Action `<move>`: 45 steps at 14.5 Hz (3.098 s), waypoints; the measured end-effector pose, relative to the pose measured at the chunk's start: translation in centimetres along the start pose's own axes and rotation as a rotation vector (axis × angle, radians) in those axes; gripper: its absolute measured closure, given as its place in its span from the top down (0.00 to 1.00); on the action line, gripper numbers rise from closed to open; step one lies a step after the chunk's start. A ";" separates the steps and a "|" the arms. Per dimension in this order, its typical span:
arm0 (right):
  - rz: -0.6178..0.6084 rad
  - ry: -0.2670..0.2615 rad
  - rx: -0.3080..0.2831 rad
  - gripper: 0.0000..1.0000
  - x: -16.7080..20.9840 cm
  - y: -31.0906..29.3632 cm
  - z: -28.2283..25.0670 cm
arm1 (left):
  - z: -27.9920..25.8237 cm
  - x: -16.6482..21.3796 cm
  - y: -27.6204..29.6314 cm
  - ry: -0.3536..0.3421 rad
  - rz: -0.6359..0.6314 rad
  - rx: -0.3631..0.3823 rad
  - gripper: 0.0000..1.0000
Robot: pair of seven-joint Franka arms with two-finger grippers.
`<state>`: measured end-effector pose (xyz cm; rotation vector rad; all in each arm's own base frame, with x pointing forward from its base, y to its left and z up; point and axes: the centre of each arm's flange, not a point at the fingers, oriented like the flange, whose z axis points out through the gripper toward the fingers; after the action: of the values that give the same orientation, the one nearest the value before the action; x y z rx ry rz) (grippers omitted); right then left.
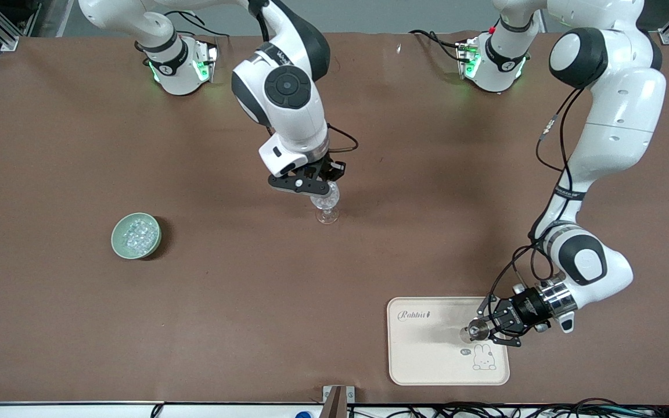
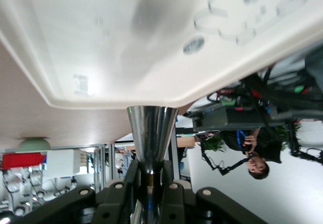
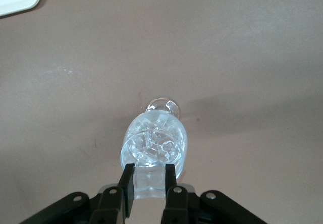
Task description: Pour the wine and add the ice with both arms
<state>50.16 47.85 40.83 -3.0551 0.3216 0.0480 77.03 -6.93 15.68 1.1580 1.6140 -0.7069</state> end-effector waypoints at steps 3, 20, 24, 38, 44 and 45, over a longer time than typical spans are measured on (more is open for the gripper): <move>0.006 -0.003 -0.010 0.28 0.4 0.2 0.7 | 0.6 2.5 -0.5 0.000 -0.030 0.001 0.21; 0.085 0.124 -0.019 1.00 7.9 5.2 -2.6 | 0.9 4.7 -0.9 -0.039 -0.106 -0.029 0.21; 0.149 0.172 0.008 1.00 14.3 13.4 -8.5 | 1.0 4.8 -1.0 -0.039 -0.108 -0.028 0.29; 0.031 0.063 -0.085 1.00 17.4 44.6 -24.0 | -5.4 -11.5 2.0 0.546 0.466 0.360 1.00; 0.008 0.018 -0.074 1.00 15.2 45.4 -29.2 | -7.2 -21.6 -0.5 0.873 0.908 0.665 1.00; 0.002 0.019 -0.073 1.00 14.8 45.5 -29.8 | -7.6 -23.3 -1.0 0.904 0.979 0.714 1.00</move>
<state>55.87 -1.73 66.99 -3.1298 0.3313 0.0319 74.54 -8.85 39.96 2.7915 1.1505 -0.0381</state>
